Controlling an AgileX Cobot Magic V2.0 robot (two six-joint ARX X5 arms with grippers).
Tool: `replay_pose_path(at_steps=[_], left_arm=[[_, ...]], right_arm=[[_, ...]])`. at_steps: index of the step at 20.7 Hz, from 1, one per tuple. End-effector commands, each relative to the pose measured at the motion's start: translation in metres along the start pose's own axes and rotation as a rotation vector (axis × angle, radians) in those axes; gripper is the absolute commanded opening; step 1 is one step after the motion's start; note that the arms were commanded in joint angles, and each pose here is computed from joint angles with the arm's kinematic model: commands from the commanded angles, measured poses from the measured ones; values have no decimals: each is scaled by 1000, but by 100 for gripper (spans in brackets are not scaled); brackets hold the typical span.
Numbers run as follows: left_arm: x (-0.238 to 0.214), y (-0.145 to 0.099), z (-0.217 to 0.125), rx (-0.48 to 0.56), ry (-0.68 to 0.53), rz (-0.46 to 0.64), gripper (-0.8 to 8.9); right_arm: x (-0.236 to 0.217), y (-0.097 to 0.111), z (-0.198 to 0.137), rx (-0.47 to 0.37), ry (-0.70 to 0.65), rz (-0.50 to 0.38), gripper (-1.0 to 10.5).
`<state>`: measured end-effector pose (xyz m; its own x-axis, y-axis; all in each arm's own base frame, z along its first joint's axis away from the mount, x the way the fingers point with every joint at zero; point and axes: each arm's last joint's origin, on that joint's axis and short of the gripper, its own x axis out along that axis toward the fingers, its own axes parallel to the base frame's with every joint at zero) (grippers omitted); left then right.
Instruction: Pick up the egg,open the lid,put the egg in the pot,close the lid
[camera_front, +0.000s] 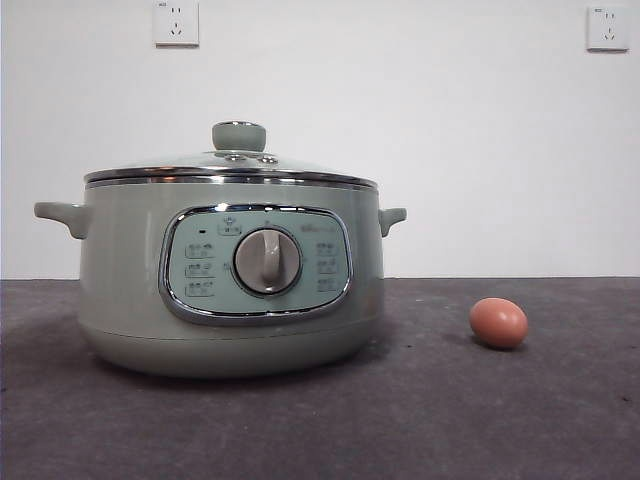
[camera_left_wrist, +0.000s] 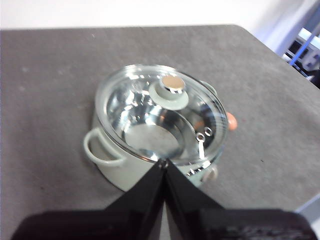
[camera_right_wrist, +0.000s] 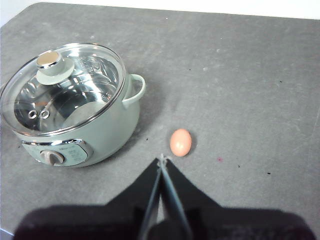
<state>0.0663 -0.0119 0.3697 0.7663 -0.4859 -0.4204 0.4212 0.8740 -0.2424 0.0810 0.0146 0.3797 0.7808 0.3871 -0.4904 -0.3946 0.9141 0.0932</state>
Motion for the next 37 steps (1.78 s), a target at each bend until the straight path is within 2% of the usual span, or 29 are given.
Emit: replay_pose_path(at_steps=[1,2,3,4,5,12,18,22,27,32,37], left_arm=[[2,0,1,7,11,-51,98],[4,0,2,4,15,-69,260],[5,1,3,2,18,-79,475],[7,2,3,-5,25,-84,645],[8,2,4,-9,28,-84,689],[18,8,12,-12,39,-89,688],[53,18,50,14,69,-151,688],[96,18,77,34,163,-203,688],[163,5,98,159,285,-144,688],[225,-11,97,257,388,-101,688],[265,-17,82,284,456,-84,688]], right_arm=[[-1,0,1,-10,-8,4,198],[-1,0,1,-10,-8,4,322],[-1,0,1,-10,-8,5,436],[-1,0,1,-10,-8,5,537],[-1,0,1,-9,-7,5,582],[3,-1,2,3,6,6,600],[30,-11,10,56,94,41,599],[53,-19,16,88,146,83,599],[79,-28,18,122,230,92,599],[90,-32,18,137,267,95,599],[91,-32,18,135,262,95,599]])
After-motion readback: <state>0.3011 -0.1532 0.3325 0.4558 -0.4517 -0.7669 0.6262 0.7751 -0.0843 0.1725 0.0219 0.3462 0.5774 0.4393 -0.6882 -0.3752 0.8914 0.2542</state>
